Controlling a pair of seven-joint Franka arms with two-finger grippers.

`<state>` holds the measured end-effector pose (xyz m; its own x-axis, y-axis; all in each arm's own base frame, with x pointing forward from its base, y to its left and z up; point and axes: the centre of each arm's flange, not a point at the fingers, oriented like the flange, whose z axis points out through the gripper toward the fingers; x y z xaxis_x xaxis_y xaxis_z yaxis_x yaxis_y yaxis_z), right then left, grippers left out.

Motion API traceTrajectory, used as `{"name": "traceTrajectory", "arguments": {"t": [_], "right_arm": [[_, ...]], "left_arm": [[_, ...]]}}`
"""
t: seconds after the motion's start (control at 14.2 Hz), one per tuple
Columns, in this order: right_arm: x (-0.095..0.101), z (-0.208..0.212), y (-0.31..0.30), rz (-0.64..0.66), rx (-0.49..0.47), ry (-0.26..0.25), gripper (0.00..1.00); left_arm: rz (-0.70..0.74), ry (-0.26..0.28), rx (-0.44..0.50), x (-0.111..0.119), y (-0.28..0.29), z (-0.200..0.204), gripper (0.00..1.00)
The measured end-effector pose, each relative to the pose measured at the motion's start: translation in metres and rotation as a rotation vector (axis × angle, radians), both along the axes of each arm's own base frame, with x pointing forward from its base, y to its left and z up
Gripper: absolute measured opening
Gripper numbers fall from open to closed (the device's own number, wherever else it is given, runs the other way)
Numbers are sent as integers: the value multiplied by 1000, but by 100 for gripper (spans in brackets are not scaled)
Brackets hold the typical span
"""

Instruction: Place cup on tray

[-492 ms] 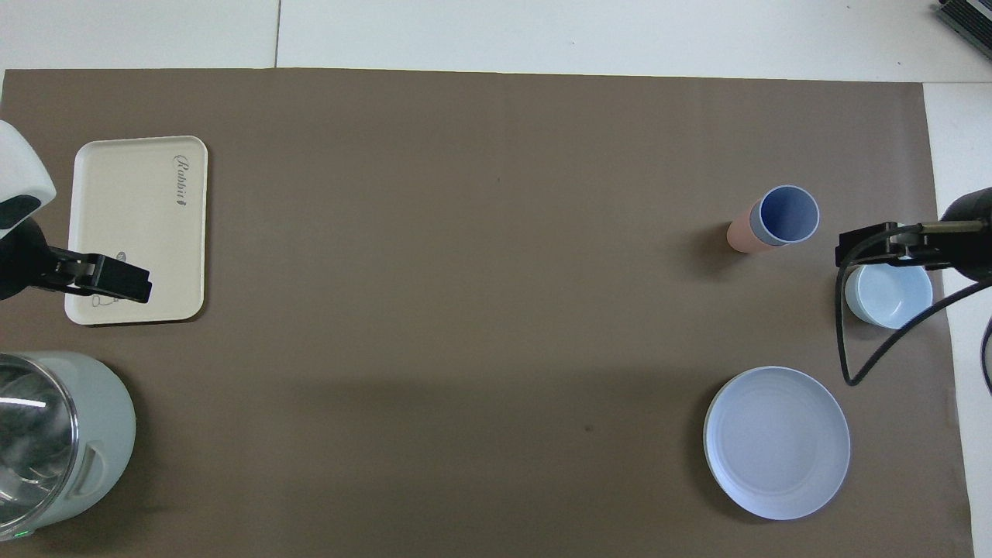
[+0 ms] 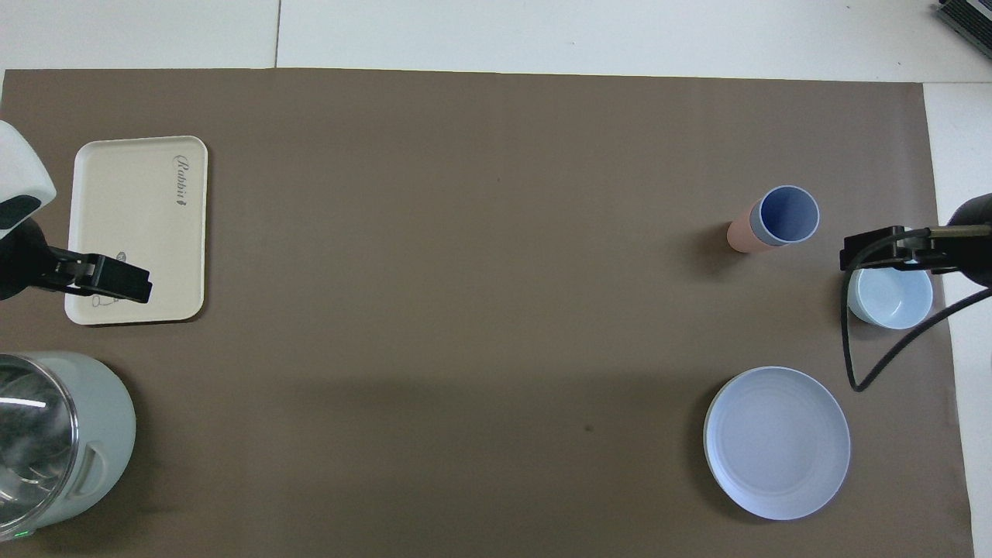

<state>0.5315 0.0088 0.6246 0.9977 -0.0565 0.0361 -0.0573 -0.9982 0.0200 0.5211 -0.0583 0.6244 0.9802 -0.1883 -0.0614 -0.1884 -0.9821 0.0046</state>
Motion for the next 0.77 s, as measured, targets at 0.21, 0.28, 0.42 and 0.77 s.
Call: {"name": "traceTrajectory", "arguments": {"t": [0.21, 0.28, 0.42, 0.77], "right_arm": [[-3, 8, -2, -1, 1, -24, 97], [-1, 7, -4, -15, 2, -34, 97], [12, -2, -13, -106, 7, -57, 95], [87, -61, -85, -352, 58, -37, 93]], "left_arm": [[0, 0, 0, 0, 0, 0, 100], [0, 0, 0, 0, 0, 0, 100], [0, 0, 0, 0, 0, 0, 100], [0, 0, 0, 0, 0, 0, 100]]}}
